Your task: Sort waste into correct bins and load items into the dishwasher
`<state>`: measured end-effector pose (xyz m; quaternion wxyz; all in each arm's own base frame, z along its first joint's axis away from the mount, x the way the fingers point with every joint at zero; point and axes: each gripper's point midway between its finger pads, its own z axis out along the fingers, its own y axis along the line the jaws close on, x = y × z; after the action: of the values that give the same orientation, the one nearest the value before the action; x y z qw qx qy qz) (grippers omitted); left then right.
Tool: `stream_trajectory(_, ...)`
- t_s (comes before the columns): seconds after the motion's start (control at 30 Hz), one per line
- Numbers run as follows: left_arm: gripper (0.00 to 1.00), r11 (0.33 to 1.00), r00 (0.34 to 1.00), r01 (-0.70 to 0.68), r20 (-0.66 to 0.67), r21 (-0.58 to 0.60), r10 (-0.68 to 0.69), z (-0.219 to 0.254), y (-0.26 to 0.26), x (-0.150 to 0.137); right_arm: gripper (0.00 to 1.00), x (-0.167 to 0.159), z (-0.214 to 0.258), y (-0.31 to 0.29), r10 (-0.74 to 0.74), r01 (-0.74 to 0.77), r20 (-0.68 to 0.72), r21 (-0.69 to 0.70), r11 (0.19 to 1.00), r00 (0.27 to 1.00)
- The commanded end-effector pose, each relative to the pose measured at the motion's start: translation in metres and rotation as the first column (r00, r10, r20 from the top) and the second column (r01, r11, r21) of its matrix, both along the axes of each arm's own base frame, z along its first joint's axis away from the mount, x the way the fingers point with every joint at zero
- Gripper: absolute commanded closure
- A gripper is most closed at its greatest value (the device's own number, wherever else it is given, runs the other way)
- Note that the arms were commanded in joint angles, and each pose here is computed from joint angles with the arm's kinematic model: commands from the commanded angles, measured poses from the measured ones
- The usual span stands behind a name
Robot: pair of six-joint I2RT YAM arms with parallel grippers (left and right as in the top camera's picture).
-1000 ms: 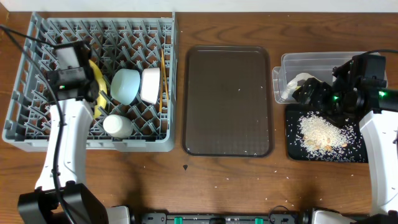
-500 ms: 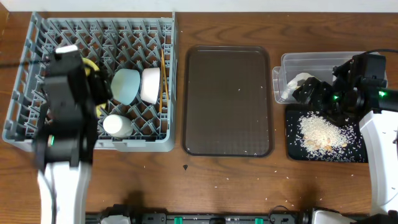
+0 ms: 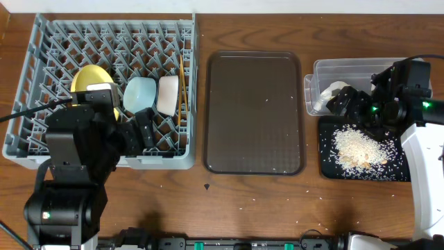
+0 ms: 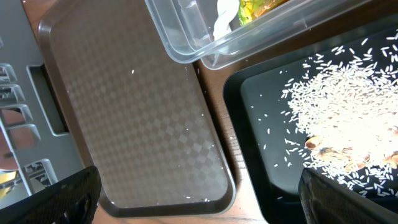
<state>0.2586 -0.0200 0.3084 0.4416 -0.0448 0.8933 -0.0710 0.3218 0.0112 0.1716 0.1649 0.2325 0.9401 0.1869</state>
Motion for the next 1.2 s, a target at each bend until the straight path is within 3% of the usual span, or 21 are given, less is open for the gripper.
stream_trajectory(0.0, 0.06, 0.999, 0.999, 0.025, -0.037, -0.026, -0.026, -0.004, -0.006, -0.008, 0.01, 0.001, 0.006, 0.005, 0.010, -0.010, 0.017, 0.005, 1.000, 1.000)
stream_trajectory(0.17, 0.06, 0.998, 0.998, -0.039, -0.042, 0.040, 0.040, -0.009, 0.009, -0.010, 0.01, 0.001, 0.006, 0.005, 0.010, -0.010, 0.017, 0.005, 1.000, 1.000)
stream_trajectory(0.33, 0.05, 0.993, 0.982, -0.110, 0.159, 0.052, 0.101, -0.008, 0.022, -0.008, 0.01, 0.001, 0.006, 0.005, 0.010, -0.010, 0.018, 0.006, 1.000, 1.000)
stream_trajectory(0.6, 0.05, 0.987, 0.887, -0.137, 0.433, -0.082, 0.159, -0.043, 0.023, -0.021, 0.01, 0.001, 0.006, 0.005, 0.010, -0.010, 0.017, 0.005, 1.000, 1.000)
stream_trajectory(0.97, 0.05, 0.984, 0.835, -0.137, 0.522, -0.110, 0.174, -0.122, 0.025, -0.023, 0.01, 0.001, 0.006, 0.005, 0.010, -0.010, 0.017, 0.005, 1.000, 1.000)
stream_trajectory(1.17, 0.04, 0.986, 0.854, -0.135, 0.493, -0.102, 0.168, -0.163, 0.024, -0.014, 0.01, 0.001, 0.006, 0.005, 0.010, -0.010, 0.017, 0.005, 1.000, 1.000)
